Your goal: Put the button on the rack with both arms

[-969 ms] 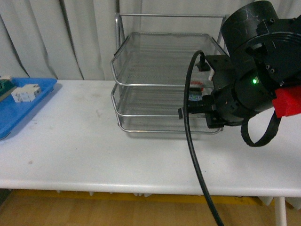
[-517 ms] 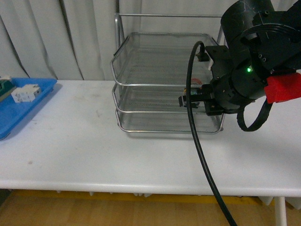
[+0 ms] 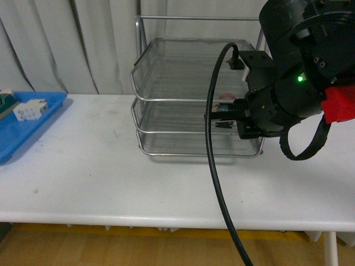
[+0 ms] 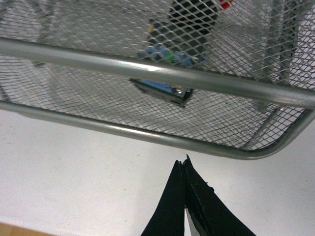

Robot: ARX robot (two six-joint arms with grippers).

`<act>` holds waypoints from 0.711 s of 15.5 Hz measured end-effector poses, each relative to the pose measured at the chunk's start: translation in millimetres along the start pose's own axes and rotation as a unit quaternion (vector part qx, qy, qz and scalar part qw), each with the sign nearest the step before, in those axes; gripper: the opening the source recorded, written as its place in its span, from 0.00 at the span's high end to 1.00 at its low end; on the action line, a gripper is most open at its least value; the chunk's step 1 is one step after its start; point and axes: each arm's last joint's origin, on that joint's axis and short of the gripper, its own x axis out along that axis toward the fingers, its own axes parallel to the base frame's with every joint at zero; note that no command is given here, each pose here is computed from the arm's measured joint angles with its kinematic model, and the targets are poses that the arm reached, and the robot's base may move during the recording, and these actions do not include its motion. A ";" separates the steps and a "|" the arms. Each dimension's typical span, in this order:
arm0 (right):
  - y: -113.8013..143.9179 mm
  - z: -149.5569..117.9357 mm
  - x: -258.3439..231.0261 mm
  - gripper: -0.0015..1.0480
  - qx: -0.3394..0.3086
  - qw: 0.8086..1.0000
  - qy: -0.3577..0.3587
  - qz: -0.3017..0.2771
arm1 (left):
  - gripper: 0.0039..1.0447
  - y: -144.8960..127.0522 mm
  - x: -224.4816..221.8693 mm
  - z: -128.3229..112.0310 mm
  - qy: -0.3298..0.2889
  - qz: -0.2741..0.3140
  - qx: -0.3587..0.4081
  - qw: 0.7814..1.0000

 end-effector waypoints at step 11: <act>-24.1 -37.4 -160.4 0.98 0.028 0.961 -0.274 0.007 | 0.06 0.0 0.0 0.0 0.000 0.000 0.000 1.000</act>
